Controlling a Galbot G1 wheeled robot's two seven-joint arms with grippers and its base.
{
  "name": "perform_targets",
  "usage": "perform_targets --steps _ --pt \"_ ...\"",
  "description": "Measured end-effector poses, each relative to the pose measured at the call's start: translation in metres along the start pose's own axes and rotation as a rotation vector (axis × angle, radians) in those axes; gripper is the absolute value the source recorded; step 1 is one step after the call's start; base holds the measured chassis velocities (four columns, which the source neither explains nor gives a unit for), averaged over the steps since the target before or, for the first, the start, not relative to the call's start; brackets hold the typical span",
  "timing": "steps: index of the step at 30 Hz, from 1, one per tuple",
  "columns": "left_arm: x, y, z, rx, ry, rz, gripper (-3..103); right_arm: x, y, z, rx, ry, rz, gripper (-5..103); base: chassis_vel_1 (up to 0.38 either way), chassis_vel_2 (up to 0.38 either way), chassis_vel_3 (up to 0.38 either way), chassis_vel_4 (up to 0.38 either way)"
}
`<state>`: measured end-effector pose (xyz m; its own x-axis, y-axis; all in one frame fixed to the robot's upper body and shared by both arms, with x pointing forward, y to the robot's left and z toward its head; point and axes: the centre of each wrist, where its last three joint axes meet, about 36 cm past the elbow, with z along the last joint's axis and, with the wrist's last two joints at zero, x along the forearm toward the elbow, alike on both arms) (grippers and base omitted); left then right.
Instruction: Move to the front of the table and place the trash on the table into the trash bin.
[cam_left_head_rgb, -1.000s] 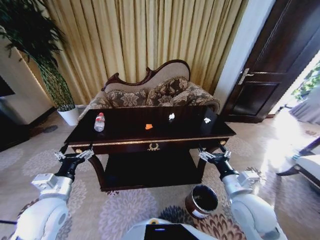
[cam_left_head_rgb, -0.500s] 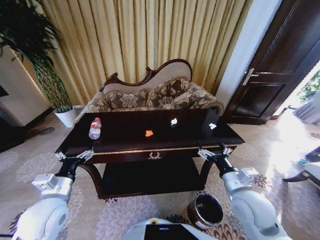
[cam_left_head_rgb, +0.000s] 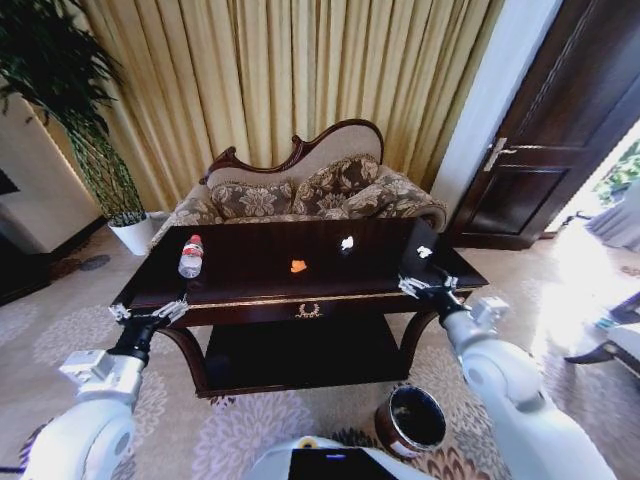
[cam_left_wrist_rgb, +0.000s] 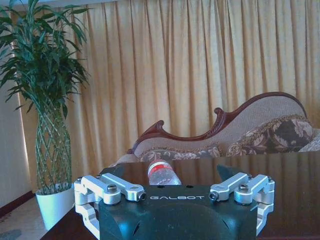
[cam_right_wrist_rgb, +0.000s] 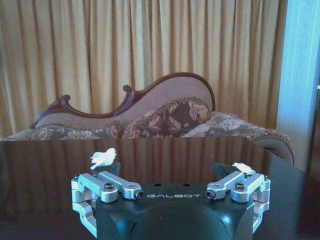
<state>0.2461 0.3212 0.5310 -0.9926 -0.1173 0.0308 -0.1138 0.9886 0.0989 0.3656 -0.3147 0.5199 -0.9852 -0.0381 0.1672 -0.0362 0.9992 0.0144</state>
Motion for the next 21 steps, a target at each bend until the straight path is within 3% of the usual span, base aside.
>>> perform_targets --steps 11,21 --pt "0.002 0.002 0.003 -0.005 0.009 -0.017 100 -0.061 -0.018 -0.024 0.025 -0.008 0.046 100 0.0 0.0 0.0 0.0" --pt "0.002 0.003 0.004 -0.006 0.015 -0.017 100 -0.117 -0.039 -0.029 0.045 0.059 0.121 100 0.0 0.0 0.0 0.0"
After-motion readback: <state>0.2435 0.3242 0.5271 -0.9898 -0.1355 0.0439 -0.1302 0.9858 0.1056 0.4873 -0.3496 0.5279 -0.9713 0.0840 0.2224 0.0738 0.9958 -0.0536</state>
